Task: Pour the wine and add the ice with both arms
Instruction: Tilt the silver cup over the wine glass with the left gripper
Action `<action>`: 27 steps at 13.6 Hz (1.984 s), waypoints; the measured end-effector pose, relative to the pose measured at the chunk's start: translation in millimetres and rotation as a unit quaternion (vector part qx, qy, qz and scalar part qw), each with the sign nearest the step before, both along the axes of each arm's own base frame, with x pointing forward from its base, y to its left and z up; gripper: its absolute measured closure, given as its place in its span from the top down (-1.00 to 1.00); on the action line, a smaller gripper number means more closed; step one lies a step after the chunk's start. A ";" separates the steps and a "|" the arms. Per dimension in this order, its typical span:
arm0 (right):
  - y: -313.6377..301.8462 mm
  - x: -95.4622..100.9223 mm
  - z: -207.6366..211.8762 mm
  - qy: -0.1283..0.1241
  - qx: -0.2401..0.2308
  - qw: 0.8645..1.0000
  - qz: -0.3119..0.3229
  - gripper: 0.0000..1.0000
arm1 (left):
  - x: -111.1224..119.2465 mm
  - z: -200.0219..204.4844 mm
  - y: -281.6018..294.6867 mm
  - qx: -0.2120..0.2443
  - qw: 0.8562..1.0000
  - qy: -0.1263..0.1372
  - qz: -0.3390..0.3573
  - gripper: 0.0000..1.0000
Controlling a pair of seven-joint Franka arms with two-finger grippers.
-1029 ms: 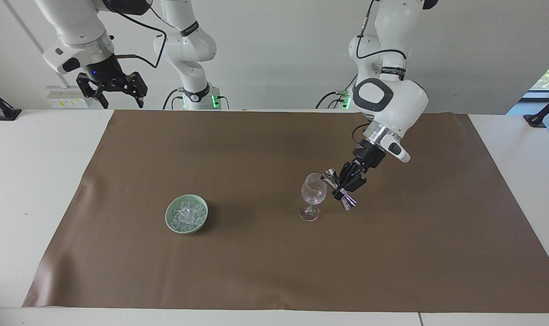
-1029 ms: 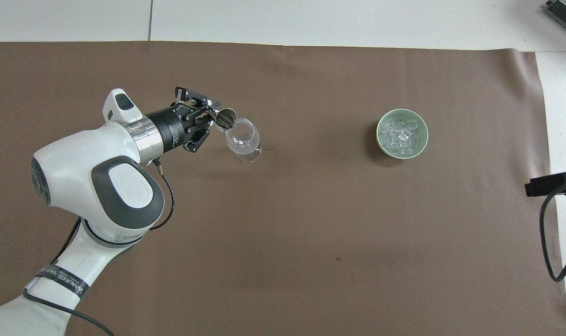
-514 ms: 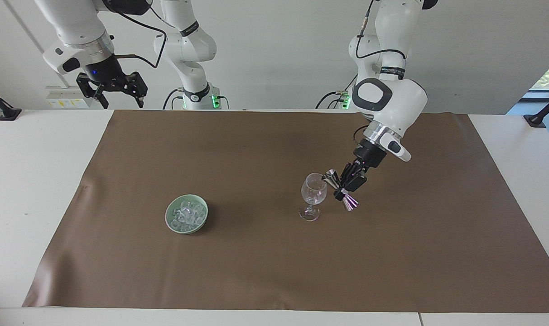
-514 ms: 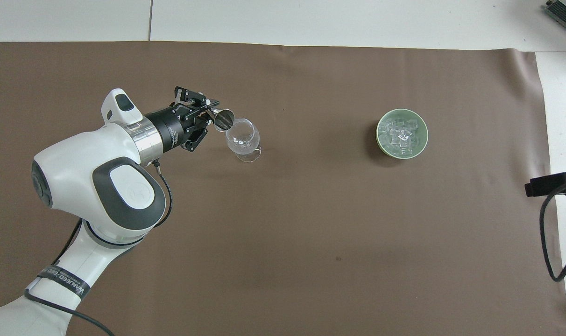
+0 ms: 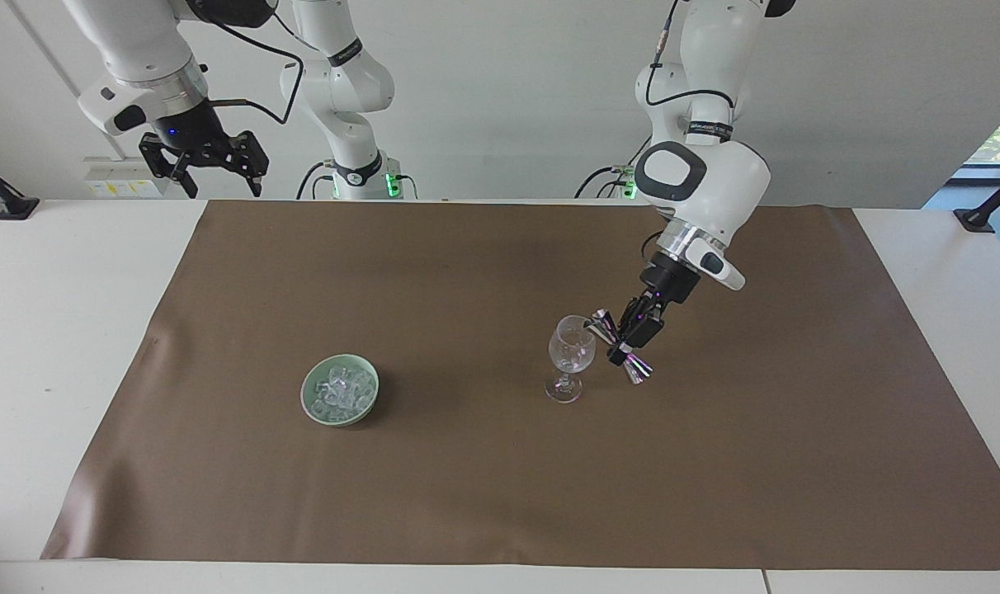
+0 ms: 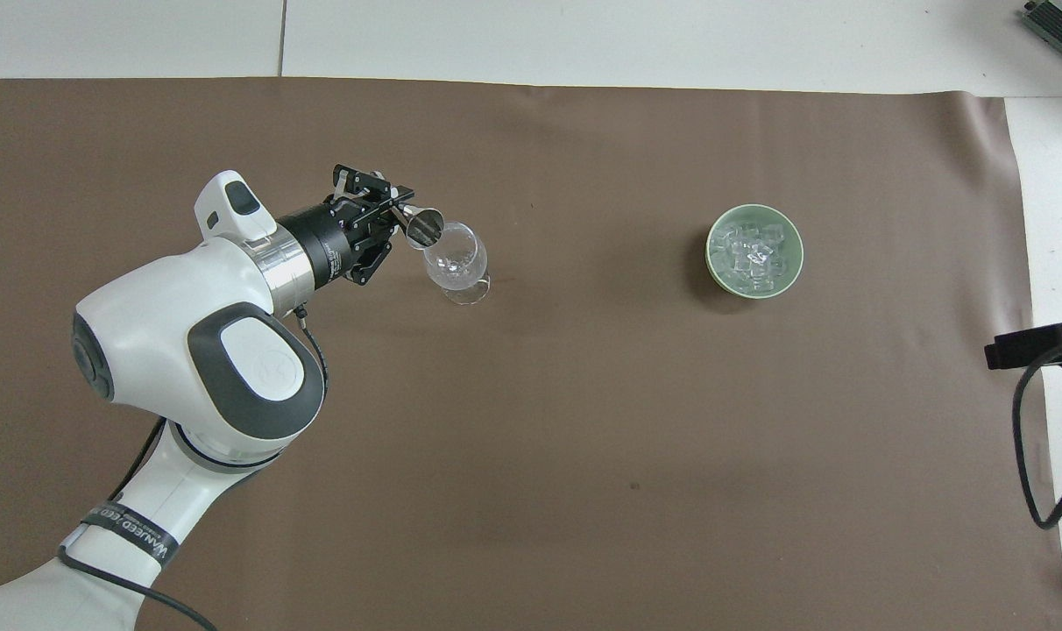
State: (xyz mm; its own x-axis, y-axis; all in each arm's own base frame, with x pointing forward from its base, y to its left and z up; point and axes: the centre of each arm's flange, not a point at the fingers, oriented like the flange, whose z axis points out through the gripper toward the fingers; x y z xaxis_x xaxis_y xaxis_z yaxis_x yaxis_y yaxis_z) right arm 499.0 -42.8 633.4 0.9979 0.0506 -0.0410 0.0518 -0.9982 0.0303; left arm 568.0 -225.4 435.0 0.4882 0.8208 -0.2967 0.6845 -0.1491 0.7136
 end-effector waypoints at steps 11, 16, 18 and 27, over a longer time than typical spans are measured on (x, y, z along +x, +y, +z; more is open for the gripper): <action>0.0 0.0 0.0 0.000 0.000 1.000 0.000 1.00 | -4.0 1.8 -1.7 0.028 0.999 -0.033 -0.005 -0.57; 0.0 0.0 0.0 0.000 0.000 1.000 0.000 1.00 | -5.2 4.5 -3.2 0.038 0.998 -0.048 -0.001 -0.57; 0.0 0.0 0.0 0.000 0.000 1.000 0.000 1.00 | -5.8 5.4 -4.0 0.041 0.998 -0.054 0.000 -0.57; 0.0 0.0 0.0 0.000 0.000 1.000 0.000 1.00 | -9.7 4.1 -7.4 0.056 0.996 -0.068 -0.004 -0.57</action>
State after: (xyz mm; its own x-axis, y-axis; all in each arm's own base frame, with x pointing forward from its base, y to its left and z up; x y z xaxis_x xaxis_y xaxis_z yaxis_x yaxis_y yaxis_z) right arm 499.0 -42.8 633.4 0.9979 0.0506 -0.0410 0.0518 -0.9982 0.0303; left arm 558.4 -232.8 439.0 0.5238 0.8413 -0.1336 0.5815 -0.2385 0.7778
